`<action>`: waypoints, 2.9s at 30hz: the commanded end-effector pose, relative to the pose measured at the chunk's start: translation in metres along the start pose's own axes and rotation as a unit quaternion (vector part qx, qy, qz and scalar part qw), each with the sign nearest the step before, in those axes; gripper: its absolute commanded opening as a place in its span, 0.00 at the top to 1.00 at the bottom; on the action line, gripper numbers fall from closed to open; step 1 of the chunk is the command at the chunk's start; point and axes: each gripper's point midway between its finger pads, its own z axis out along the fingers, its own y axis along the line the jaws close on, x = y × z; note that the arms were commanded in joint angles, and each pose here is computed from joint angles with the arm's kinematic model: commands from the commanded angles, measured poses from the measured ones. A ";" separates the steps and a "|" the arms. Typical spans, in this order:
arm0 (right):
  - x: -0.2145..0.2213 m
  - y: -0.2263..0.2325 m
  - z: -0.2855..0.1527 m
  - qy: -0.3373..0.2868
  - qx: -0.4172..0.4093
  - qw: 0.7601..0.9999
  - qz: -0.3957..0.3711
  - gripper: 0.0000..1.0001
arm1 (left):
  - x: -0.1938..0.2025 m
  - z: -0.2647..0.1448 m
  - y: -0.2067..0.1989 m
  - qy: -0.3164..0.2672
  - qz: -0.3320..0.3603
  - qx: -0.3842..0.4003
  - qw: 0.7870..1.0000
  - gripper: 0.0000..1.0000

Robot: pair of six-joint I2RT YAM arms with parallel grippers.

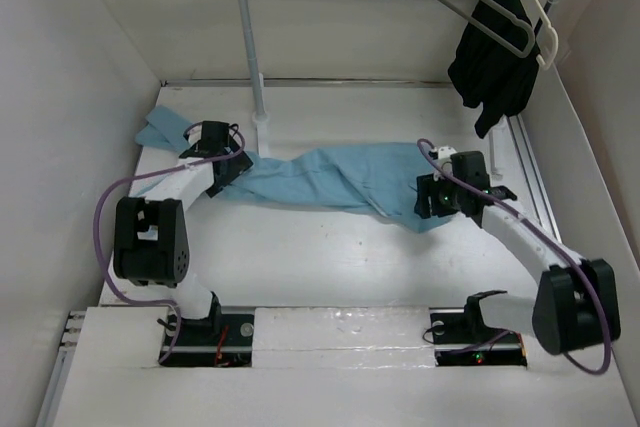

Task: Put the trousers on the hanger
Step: Flatten out the trousers at the center of the board.

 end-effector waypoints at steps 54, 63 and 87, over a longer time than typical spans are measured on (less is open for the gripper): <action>-0.136 0.027 -0.335 -0.341 0.099 0.932 -0.073 1.00 | -0.093 -0.247 0.031 -0.193 0.009 0.052 0.980 1.00; -0.136 -0.015 -0.263 -0.260 0.203 0.941 -0.069 1.00 | -0.067 -0.170 0.006 -0.095 0.075 0.041 0.992 0.48; -0.095 -0.047 -0.155 -0.148 0.175 0.973 -0.001 1.00 | -0.086 -0.039 0.178 -0.110 -0.357 -0.060 0.926 0.19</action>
